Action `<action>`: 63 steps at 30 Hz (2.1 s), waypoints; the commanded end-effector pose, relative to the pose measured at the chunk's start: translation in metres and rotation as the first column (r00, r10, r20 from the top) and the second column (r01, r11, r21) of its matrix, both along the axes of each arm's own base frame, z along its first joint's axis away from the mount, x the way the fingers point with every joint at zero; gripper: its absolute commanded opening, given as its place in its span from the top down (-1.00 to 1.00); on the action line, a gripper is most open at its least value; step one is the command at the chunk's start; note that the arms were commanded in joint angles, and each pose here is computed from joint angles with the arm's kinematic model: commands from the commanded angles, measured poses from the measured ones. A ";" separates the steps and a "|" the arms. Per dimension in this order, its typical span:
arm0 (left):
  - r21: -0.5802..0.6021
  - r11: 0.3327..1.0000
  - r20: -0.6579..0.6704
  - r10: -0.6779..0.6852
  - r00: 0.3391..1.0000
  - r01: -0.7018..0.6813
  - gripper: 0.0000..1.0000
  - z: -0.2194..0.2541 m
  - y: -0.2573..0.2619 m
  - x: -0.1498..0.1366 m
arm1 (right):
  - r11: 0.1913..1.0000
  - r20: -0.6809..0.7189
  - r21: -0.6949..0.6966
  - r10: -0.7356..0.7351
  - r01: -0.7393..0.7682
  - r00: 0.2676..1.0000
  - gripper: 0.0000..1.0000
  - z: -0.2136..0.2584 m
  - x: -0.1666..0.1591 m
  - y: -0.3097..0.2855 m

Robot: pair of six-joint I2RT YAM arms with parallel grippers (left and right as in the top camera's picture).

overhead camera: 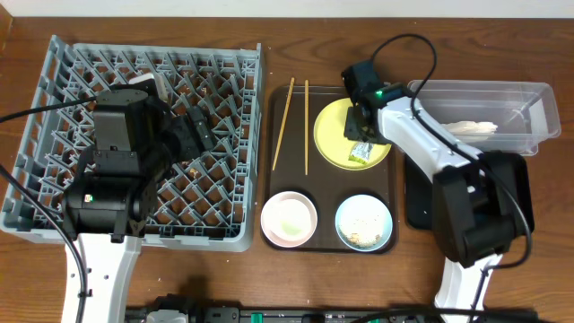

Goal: Sort waste into correct bins and load items into the dishwasher
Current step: 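Grasp the green snack wrapper on the yellow plate with right gripper, then carry the wrapper to the clear bin and release it, then reach the right gripper to the blue rice bowl and grasp its rim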

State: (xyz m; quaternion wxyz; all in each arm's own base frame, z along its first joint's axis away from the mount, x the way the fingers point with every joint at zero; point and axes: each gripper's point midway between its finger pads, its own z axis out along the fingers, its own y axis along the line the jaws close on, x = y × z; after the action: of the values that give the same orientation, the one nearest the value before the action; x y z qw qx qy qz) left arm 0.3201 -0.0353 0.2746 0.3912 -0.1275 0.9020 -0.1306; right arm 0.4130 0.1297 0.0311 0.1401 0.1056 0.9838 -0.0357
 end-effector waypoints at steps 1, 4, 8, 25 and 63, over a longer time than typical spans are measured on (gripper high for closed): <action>0.005 1.000 0.024 -0.011 1.000 0.011 -0.81 0.010 -0.001 0.001 | 0.998 -0.040 -0.008 -0.058 0.058 0.997 0.30 -0.017 -0.006 -0.006; 0.005 1.000 0.024 -0.011 1.000 0.011 -0.81 0.010 -0.001 0.001 | 0.998 -0.046 -0.009 -0.064 0.064 0.997 0.63 -0.017 -0.007 -0.006; 0.005 1.000 0.024 -0.011 1.000 0.011 -0.81 0.010 -0.001 0.001 | 0.999 -0.013 0.013 -0.052 0.053 0.999 0.98 0.001 -0.003 -0.003; 0.005 1.000 0.024 -0.011 1.000 0.011 -0.81 0.010 -0.001 0.001 | 0.794 0.267 0.278 -0.605 0.541 0.750 0.98 0.142 0.018 -0.145; -0.007 1.000 0.022 -0.002 1.000 0.002 -0.81 0.010 -0.001 0.001 | 0.770 0.219 0.327 0.503 -0.549 0.836 0.29 0.177 -0.084 0.029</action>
State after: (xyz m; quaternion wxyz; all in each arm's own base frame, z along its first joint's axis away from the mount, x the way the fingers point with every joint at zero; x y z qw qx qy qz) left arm 0.3200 -0.0363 0.2746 0.3905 -0.1267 0.9020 -0.1335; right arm 0.3379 0.1371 0.2102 0.1869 -0.0701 0.9625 0.1838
